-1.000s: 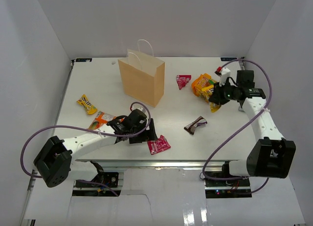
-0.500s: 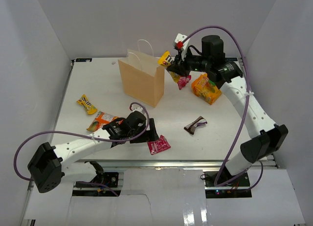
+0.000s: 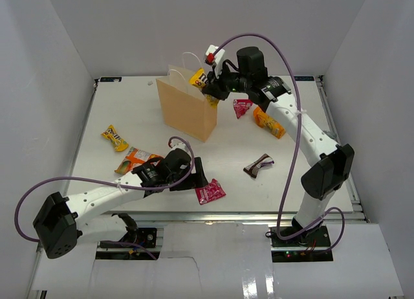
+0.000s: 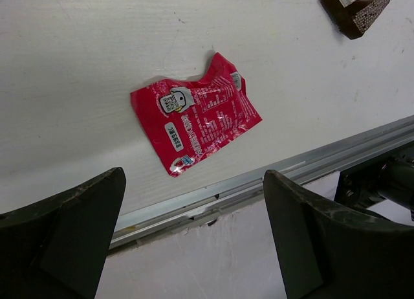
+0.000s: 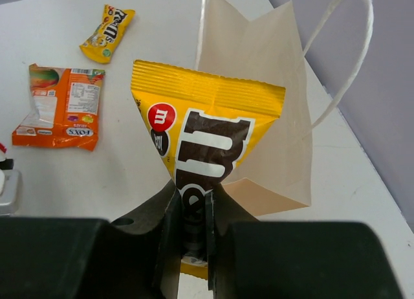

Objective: Place the snacks into the paper bag

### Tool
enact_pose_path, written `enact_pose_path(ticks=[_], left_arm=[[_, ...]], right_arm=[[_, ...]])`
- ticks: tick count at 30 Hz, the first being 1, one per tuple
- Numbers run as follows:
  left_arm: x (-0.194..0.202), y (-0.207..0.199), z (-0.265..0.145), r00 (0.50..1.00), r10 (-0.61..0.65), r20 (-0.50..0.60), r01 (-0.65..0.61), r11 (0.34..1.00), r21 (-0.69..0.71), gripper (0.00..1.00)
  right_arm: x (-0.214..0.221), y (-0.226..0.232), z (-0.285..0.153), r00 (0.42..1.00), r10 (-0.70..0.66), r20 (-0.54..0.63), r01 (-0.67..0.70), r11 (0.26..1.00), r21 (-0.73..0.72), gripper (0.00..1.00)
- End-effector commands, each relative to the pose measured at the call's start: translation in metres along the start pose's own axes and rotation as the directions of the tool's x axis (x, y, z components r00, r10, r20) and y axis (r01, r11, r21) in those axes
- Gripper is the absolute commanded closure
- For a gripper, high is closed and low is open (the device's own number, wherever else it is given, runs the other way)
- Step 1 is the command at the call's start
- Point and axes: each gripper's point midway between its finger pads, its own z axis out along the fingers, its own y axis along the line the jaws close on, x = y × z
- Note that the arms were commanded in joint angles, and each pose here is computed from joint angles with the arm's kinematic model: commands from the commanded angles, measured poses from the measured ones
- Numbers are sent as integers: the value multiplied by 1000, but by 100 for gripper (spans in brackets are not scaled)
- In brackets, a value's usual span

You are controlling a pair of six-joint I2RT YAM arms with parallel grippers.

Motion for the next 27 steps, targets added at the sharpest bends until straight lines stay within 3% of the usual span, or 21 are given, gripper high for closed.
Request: enact_pose_path(ticks=[1,10,13,16,19,20,21,23,27], left_arm=[[-3,1,-2,999,42,15,-42,999,-5,2],[-4,-1,3,995,97,0,-97,995,-15,2],[-8,-3,3,994,112,11,-111,994,-15,2],[-11,-6,4,991,134,13,-134,991,-13,2],[-13,-10,7,987,160,2,-160,987,-9,2],[-14,-12,8,986,167,0,-167,986,-9,2],[-14,-13,8,983,182,-4,-182,983,-7,2],[-14,-15,12,979,202,-17,-202,979,-11,2],[-9,-22,18,961,273,-49,-273,962,4,2]], right_arm=[[-38,-17,1,994,-51,95,44,996,82,90],[-69,-42,24,981,-105,164,76,982,174,89],[-61,-54,39,984,-90,156,57,977,205,87],[-41,-57,54,991,-65,120,39,977,207,70],[-23,-54,59,996,-42,82,25,980,197,47],[-21,-53,58,996,-40,78,25,981,194,32],[-22,-52,54,996,-42,79,25,980,197,25],[-30,-53,45,995,-39,94,19,979,201,14],[-51,-49,3,990,-17,142,-5,988,152,7]])
